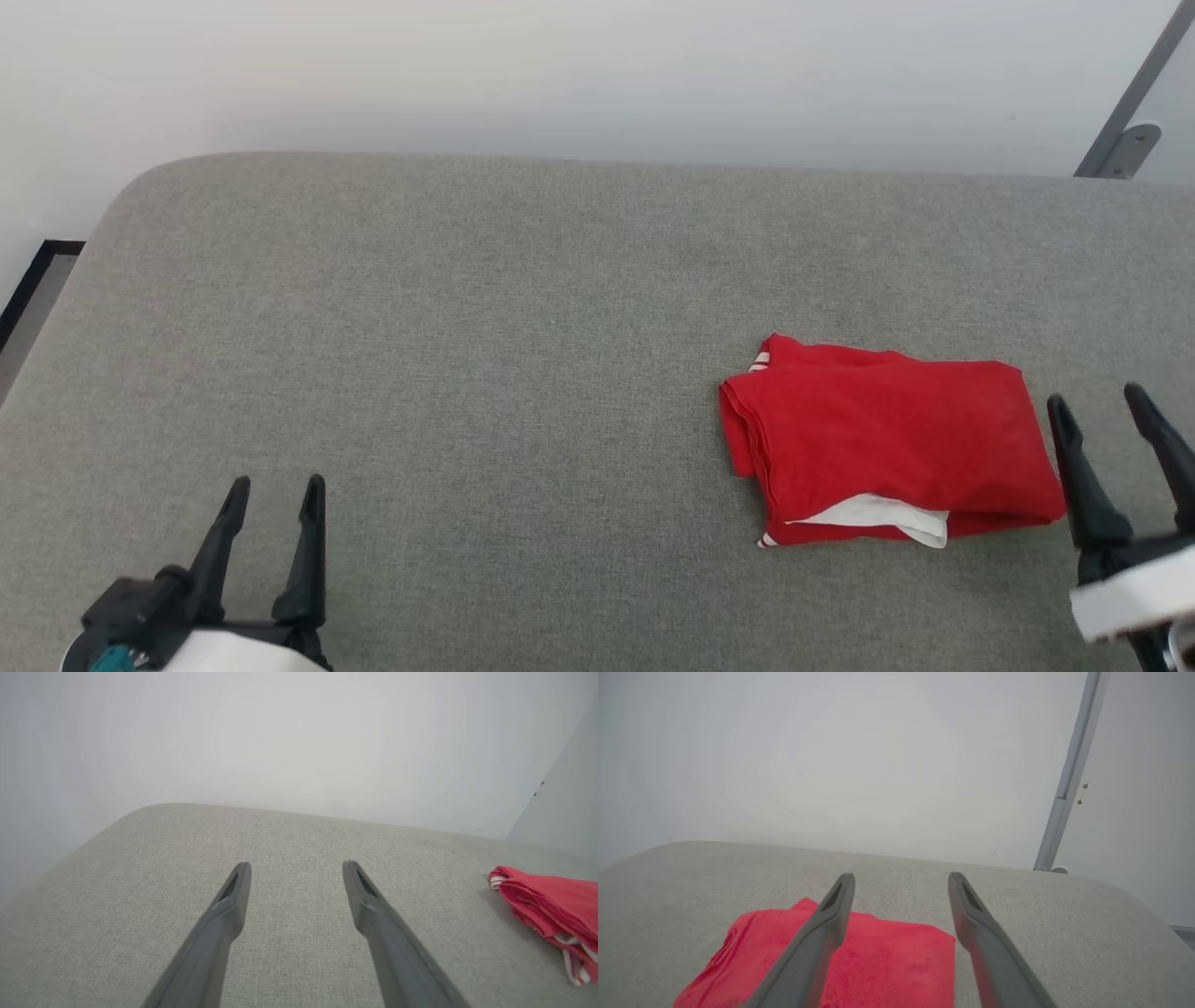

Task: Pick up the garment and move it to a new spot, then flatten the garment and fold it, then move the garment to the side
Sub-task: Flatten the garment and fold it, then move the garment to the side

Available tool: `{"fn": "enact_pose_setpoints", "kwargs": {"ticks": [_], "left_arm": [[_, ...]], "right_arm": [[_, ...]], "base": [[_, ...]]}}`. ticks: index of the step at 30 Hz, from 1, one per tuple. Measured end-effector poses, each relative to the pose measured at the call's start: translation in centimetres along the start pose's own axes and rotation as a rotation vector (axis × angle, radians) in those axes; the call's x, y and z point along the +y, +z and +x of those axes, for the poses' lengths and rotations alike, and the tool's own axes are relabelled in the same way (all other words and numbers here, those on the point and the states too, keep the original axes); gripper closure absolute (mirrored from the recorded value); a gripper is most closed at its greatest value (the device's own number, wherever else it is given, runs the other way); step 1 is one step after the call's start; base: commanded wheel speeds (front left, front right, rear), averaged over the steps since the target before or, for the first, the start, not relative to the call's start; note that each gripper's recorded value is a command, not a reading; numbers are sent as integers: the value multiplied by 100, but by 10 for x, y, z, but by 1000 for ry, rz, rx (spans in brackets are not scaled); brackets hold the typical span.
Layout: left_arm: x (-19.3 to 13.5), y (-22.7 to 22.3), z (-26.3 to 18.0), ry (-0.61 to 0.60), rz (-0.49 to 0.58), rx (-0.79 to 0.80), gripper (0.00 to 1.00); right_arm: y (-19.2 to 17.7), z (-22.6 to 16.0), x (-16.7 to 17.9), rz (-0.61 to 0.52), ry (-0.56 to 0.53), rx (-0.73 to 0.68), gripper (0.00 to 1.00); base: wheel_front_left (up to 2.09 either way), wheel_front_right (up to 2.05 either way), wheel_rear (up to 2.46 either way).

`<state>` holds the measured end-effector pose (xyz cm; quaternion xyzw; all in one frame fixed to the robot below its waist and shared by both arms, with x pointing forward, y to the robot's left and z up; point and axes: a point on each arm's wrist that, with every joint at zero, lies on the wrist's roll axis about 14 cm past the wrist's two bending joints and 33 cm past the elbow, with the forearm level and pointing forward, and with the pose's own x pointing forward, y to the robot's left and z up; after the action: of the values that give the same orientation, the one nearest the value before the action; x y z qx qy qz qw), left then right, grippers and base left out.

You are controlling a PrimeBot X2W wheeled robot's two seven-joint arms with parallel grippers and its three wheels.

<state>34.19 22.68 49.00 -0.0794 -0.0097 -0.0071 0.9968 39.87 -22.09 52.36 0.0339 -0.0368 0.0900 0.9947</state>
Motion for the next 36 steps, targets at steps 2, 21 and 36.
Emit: {"fn": "enact_pose_setpoints", "kwargs": {"ticks": [2, 21, 36], "left_arm": [[2, 2, -4, 7, 8, -5, 0], [2, 7, -20, 31, 28, -21, 0], [-18, -1, 34, -49, 34, -9, 0]], "right_arm": [[1, -7, 2, -13, 3, -2, 0], [10, -25, 6, 1, -37, 5, 0], [-49, 16, -46, -116, -53, 517, 0]], "base": [[0, 0, 0], [0, 0, 0], [0, 0, 0]]}}
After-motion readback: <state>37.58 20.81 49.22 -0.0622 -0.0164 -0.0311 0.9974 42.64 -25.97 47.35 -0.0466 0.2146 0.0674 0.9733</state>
